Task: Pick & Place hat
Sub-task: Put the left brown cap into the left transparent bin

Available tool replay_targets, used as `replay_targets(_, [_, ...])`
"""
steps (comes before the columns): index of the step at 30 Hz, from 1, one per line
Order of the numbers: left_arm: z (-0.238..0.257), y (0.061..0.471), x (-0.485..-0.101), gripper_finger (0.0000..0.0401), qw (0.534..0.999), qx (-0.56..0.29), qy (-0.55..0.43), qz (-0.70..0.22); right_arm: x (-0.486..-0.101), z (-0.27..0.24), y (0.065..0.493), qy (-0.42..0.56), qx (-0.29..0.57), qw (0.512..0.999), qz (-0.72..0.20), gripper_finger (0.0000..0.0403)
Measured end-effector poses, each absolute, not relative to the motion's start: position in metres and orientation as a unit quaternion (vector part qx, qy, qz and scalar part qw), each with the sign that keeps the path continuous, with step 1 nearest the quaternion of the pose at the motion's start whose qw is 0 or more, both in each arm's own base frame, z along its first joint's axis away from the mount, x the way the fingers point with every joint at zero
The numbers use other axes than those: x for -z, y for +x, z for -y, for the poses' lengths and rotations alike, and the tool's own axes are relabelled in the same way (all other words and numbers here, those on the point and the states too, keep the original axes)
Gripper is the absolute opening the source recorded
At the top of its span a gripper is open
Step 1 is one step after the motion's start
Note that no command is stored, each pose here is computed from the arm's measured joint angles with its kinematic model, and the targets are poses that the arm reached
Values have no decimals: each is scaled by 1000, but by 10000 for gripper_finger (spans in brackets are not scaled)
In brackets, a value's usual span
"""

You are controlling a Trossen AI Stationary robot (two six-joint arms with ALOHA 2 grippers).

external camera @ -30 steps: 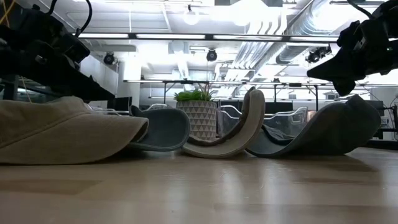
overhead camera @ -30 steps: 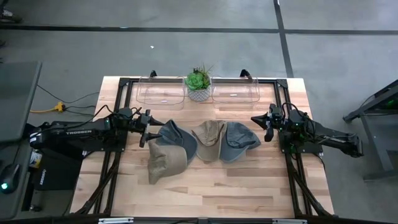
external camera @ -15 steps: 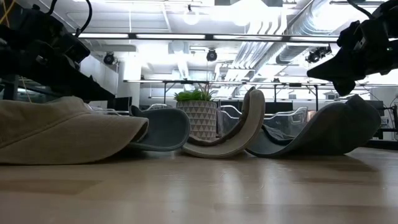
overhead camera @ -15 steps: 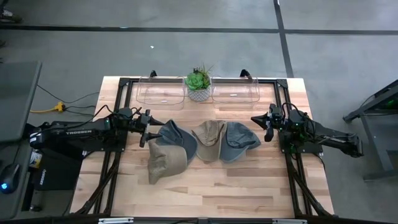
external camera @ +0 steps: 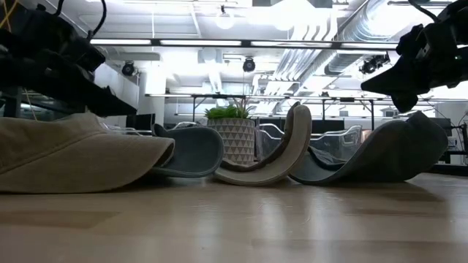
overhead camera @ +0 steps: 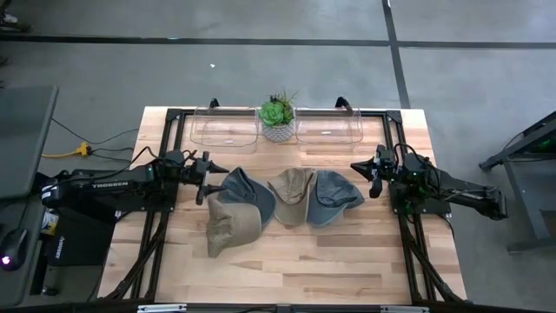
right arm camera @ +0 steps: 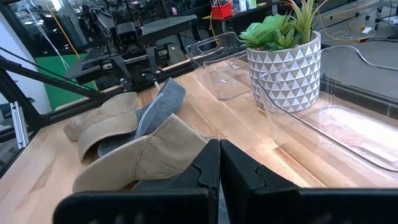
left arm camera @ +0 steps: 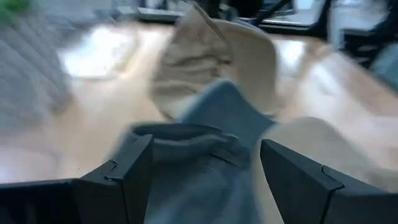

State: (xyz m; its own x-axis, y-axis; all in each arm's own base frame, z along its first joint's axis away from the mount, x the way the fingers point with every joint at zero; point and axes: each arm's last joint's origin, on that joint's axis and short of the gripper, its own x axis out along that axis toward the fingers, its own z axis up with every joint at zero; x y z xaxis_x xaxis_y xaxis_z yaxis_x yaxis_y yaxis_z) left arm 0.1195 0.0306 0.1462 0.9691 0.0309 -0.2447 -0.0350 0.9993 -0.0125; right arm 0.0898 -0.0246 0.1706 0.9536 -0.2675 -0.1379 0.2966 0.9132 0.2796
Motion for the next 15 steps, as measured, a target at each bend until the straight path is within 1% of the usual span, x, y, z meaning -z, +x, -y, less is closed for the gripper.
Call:
replay_targets(3, [-33, 119, -146, 252, 991, -51, 8, -126, -171, 25, 90, 150, 144, 977, -48, 5])
replay_targets(6, [-34, 119, -146, 252, 989, -77, -6, -127, -171, 25, 90, 150, 145, 977, -48, 5])
replay_targets(10, [-34, 119, -145, 252, 988, -85, -28, -129, -171, 25, 90, 150, 144, 977, -48, 5])
replay_targets(12, [-34, 119, -145, 252, 987, -84, -52, -127, -171, 25, 90, 150, 144, 977, -48, 5])
replay_targets(15, [-33, 119, -145, 252, 981, -76, -129, -121, -171, 25, 90, 150, 144, 977, -48, 4])
